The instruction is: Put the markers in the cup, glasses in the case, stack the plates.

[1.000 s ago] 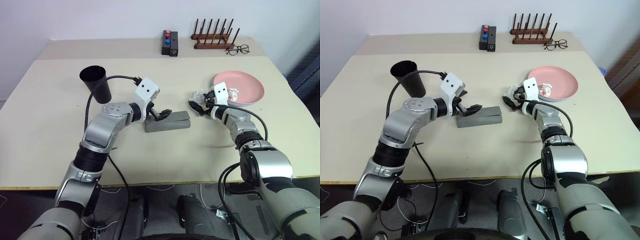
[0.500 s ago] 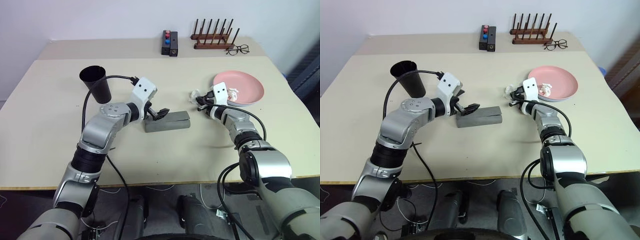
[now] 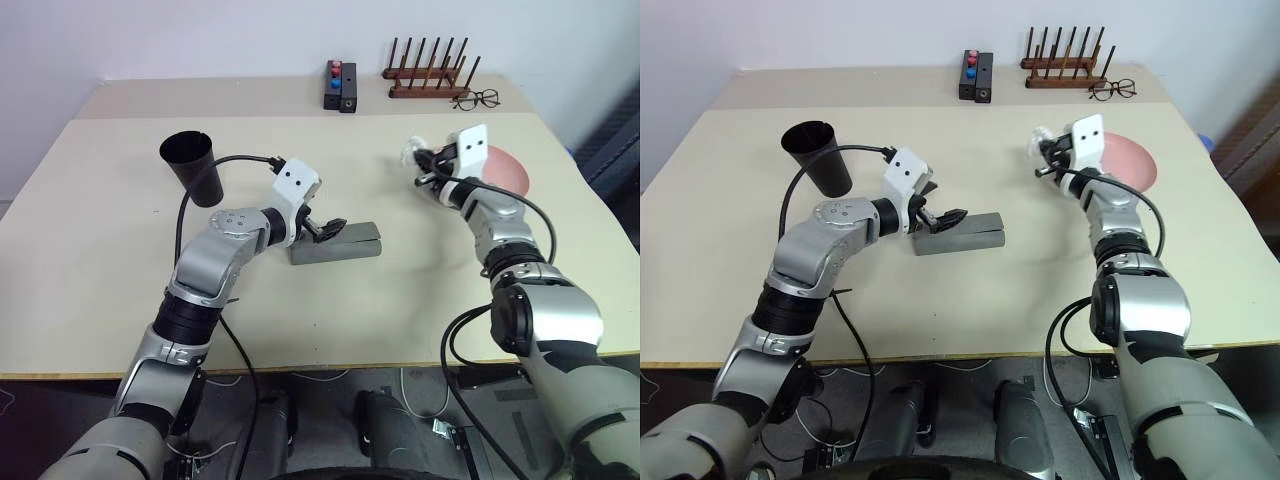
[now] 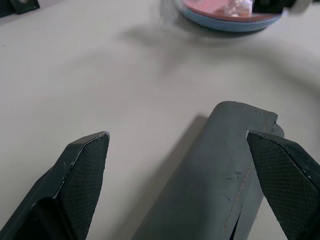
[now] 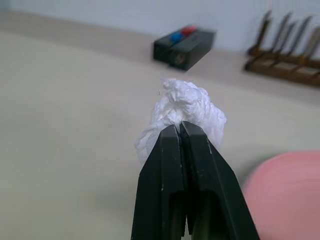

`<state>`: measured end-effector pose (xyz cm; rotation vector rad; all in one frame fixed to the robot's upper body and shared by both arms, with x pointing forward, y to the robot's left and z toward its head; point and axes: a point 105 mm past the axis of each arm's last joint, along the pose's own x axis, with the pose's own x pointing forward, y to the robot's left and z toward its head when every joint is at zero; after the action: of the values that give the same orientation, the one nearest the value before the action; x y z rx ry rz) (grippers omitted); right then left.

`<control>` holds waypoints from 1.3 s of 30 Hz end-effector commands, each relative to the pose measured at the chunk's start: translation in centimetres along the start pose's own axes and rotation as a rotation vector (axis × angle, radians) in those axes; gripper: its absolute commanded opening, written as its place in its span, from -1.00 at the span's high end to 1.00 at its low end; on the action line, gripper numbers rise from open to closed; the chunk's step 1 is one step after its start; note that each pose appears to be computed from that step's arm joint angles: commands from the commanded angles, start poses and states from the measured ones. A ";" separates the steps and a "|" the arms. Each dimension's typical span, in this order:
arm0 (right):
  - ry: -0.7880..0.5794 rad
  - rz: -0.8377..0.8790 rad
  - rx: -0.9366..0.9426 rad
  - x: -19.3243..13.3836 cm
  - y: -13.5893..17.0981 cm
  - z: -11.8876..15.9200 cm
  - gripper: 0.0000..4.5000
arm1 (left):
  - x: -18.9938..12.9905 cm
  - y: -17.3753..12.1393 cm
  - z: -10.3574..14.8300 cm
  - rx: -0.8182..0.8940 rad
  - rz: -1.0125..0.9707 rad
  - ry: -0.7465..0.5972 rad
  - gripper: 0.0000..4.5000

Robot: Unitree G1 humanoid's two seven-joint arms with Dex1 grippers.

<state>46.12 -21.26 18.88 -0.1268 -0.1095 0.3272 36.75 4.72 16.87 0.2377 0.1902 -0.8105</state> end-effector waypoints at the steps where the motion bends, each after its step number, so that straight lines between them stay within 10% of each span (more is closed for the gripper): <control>1: -0.095 -0.085 -0.029 -0.4 -2.7 3.6 0.99 | 0.1 -0.2 1.6 0.039 -0.007 -0.050 -1.00; 7: -0.018 -0.239 -0.089 -2.5 -6.5 2.8 0.99 | 0.1 -0.2 1.5 0.035 -0.006 -0.052 -1.00; 15: 0.041 -0.293 -0.102 -4.0 -8.3 1.4 -0.49 | -0.1 -0.2 1.2 0.034 -0.005 -0.046 -1.00; 25: -0.077 -0.050 -0.170 -4.2 -6.1 3.5 -0.49 | -1.3 1.6 3.5 0.156 0.169 -0.250 -1.00; 30: -0.082 0.316 -0.144 -5.9 -3.0 3.2 -0.49 | -3.1 0.6 2.7 0.065 -0.021 -0.290 -1.00; 39: 0.040 0.481 -0.193 -12.0 -3.5 2.1 -0.49 | -8.6 1.8 -0.4 0.074 -0.030 -0.293 -1.00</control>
<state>36.51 -27.83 18.67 -0.3382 -0.0271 0.7856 33.21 11.15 17.42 0.1632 -0.0404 -0.8615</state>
